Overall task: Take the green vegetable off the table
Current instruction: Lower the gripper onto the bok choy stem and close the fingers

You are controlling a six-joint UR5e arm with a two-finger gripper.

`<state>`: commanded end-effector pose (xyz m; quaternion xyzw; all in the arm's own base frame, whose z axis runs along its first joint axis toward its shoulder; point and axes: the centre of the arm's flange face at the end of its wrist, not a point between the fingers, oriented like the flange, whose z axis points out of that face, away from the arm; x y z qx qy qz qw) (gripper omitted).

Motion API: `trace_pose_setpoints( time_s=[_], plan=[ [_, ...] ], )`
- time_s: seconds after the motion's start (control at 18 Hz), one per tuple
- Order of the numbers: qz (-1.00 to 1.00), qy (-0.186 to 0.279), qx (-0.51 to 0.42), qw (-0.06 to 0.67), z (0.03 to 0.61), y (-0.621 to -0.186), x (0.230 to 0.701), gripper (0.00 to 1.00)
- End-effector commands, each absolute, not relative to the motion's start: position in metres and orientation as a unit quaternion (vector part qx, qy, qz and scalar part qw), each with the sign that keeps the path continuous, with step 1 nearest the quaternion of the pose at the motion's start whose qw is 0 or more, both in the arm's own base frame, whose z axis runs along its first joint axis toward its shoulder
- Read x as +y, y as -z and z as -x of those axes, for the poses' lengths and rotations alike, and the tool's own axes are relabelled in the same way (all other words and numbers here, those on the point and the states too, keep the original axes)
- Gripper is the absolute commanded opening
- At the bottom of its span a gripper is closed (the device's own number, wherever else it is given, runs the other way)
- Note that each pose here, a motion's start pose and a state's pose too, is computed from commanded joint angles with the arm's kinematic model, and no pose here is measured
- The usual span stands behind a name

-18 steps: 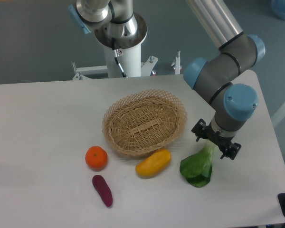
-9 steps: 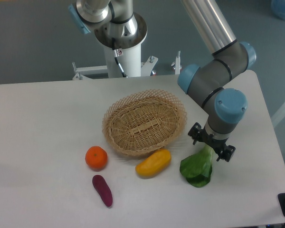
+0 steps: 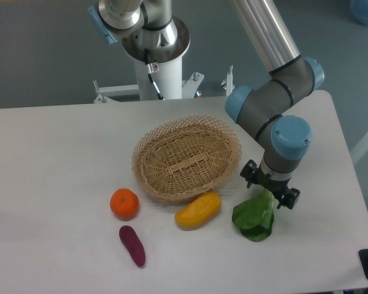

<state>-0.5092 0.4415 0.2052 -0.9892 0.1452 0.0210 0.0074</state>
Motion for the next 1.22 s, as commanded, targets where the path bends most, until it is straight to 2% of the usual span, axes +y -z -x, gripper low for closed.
trace_pose_setpoints(
  time_s=[0.33,0.72,0.83,0.89,1.0,1.11,1.22],
  plan=[
    [0.988,-0.052,0.147,0.003,0.502,-0.187,0.439,1.00],
    [0.988,-0.054,0.147,-0.004,0.503,-0.184,0.439,0.99],
    [0.988,-0.055,0.141,-0.004,0.504,-0.185,0.439,0.77],
    [0.990,-0.056,0.130,-0.003,0.503,-0.185,0.440,0.61],
    [0.991,-0.060,0.119,-0.001,0.504,-0.189,0.444,0.35],
    [0.991,-0.064,0.118,0.001,0.506,-0.193,0.445,0.23],
    [0.991,-0.070,0.116,0.003,0.510,-0.200,0.447,0.20]
  ],
)
